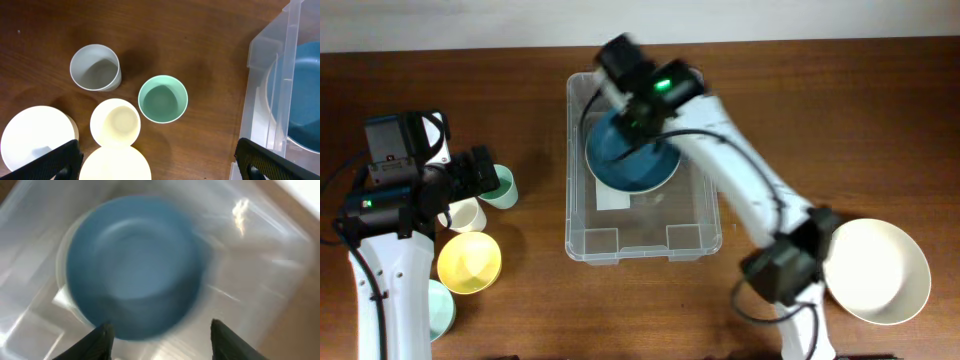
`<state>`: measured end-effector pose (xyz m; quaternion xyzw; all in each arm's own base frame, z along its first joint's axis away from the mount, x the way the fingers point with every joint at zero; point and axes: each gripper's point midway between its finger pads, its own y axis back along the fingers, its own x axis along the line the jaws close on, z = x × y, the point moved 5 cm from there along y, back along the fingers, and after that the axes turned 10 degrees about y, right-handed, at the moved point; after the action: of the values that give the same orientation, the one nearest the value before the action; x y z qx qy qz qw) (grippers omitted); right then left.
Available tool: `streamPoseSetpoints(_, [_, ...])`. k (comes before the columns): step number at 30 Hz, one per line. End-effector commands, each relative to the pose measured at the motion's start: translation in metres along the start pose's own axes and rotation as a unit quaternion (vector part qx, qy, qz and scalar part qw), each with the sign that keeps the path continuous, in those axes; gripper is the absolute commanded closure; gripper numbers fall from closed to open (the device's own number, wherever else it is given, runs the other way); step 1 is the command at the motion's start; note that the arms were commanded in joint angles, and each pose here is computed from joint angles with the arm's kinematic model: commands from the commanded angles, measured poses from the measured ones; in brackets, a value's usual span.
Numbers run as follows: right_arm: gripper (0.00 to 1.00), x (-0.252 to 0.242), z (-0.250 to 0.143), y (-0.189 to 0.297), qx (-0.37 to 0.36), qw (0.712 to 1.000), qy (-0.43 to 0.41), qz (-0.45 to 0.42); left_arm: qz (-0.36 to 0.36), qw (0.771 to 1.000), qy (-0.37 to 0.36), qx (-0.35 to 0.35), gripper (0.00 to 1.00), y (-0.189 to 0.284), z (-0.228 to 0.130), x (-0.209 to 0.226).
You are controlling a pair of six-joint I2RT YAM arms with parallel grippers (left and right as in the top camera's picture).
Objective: Pack container
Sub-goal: 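Carry the blue bowl with the right gripper onto the cream bowl in the bin, then move the right gripper to the large cream plate and grasp its rim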
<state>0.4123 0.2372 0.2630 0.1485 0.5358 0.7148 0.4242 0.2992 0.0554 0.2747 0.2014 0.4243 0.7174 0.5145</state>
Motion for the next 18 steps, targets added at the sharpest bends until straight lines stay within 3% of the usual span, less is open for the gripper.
streamPoseSetpoints(1, [0.41, -0.112, -0.043, 0.107, -0.078, 0.944, -0.301, -0.111, -0.006, 1.000, -0.006, -0.006, 0.01, 0.003, 0.004, -0.001])
streamPoseSetpoints(4, [0.37, -0.163, -0.102, 0.139, -0.058, 0.880, -0.449, -0.142, -0.006, 1.000, -0.006, -0.006, 0.00, 0.003, 0.004, -0.001])
streamPoseSetpoints(5, [0.32, -0.184, -0.136, 0.150, -0.037, 0.842, -0.514, -0.158, -0.006, 1.000, -0.006, -0.006, 0.01, 0.003, 0.004, -0.001])
streamPoseSetpoints(8, [0.20, -0.215, -0.203, 0.163, 0.016, 0.777, -0.608, -0.162, -0.006, 1.000, -0.006, -0.006, 0.01, 0.003, 0.004, -0.001])
streamPoseSetpoints(10, [0.06, -0.224, -0.222, 0.163, 0.029, 0.758, -0.635, -0.147, -0.006, 1.000, -0.006, -0.006, 0.01, 0.003, 0.004, -0.001])
streamPoseSetpoints(15, [0.06, -0.231, -0.271, 0.130, 0.101, 0.694, -0.706, -0.098, -0.006, 1.000, -0.006, -0.006, 0.01, 0.003, 0.004, -0.001])
streamPoseSetpoints(18, [0.06, -0.219, -0.310, 0.091, 0.192, 0.626, -0.747, -0.112, -0.006, 1.000, -0.006, -0.006, 0.01, 0.003, 0.004, -0.001])
